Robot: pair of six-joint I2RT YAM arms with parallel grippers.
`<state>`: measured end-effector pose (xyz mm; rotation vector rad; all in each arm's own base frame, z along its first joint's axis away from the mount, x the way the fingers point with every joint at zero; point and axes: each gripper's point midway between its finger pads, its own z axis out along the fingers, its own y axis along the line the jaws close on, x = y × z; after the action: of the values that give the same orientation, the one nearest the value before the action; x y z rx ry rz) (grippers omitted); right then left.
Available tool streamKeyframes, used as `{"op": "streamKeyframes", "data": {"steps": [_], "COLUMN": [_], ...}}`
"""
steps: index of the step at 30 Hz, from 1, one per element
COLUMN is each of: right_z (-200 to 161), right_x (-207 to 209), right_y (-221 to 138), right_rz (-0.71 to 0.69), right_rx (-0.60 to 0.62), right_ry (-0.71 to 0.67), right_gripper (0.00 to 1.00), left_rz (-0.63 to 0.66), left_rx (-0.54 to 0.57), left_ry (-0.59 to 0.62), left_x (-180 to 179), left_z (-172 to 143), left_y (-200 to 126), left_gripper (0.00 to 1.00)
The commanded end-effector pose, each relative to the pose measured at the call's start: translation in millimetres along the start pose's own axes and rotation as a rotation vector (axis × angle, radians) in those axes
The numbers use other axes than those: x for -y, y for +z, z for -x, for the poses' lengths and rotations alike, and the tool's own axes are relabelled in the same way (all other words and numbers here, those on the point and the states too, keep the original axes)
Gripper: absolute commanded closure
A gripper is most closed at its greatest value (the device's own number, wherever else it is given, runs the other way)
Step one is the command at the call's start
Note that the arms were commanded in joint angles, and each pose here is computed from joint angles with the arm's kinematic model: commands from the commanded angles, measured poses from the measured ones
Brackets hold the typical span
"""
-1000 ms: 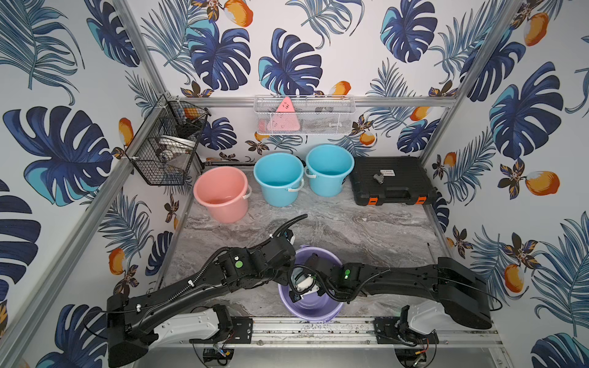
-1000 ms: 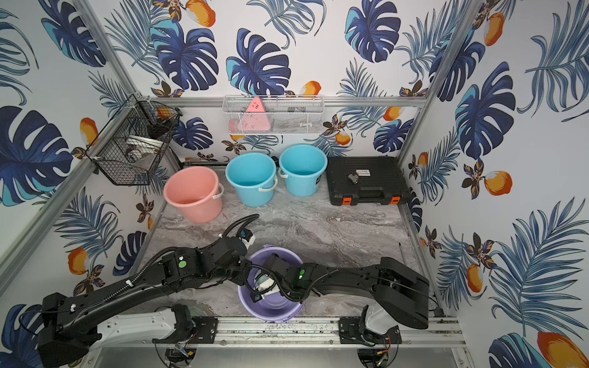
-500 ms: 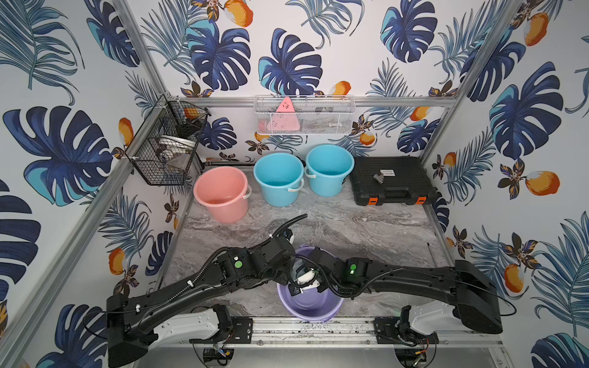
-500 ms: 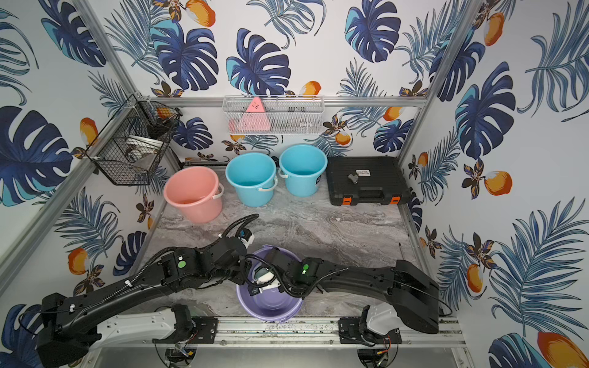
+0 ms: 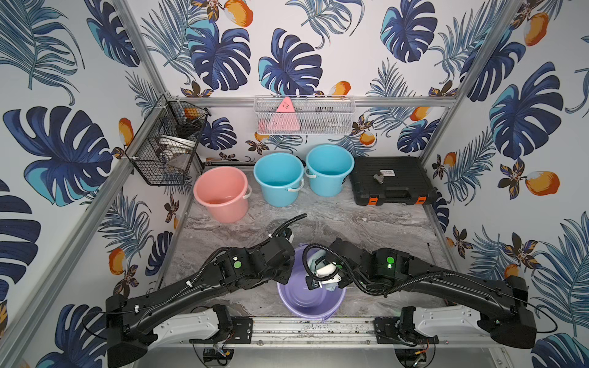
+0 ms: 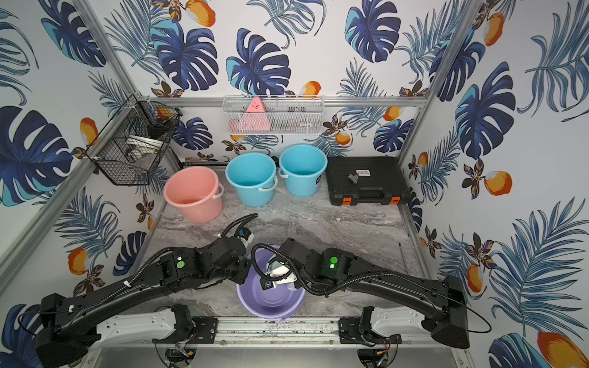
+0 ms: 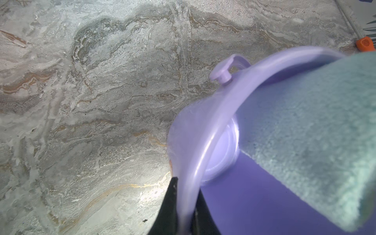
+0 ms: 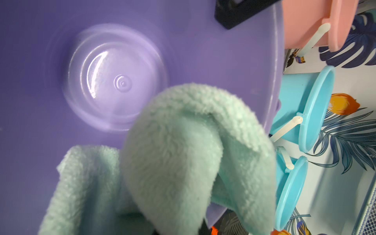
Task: Wipe the inside of the bucket with a cloth
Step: Wipe the dirt from the inside of the bucket.
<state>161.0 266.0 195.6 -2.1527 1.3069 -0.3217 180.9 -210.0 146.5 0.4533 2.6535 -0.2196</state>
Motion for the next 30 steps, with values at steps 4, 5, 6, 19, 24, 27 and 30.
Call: {"op": "streamKeyframes", "data": {"steps": [4,5,6,19,24,27,30], "right_z": [-20,-19,-18,12,18,19,20], "right_x": [-23,-25,-28,-59,-76,-86,-95], "right_y": [14,19,24,95,119,133,146], "right_rz": [0.110,0.122,0.138,0.263,0.297,0.304,0.309], "right_rx": [-0.152,-0.159,-0.167,-0.136,-0.127,-0.115,-0.098], "right_ry": [-0.056,-0.064,-0.069,-0.038,-0.006,0.013,0.043], "right_gripper": [1.00,1.00,1.00,1.00,1.00,1.00,1.00], "left_rz": [-0.004,-0.004,-0.004,-0.012,-0.007,-0.012,-0.014], "left_rx": [0.025,0.025,0.025,0.039,0.042,0.043,0.046], "left_ry": [-0.001,0.000,0.002,-0.002,-0.001,-0.006,-0.009], "left_x": [2,2,2,4,2,2,2], "left_z": [8,8,8,11,11,10,10], "left_y": [-2,-2,-1,-5,-6,-6,-6], "left_gripper": [1.00,1.00,1.00,1.00,1.00,1.00,1.00]}}
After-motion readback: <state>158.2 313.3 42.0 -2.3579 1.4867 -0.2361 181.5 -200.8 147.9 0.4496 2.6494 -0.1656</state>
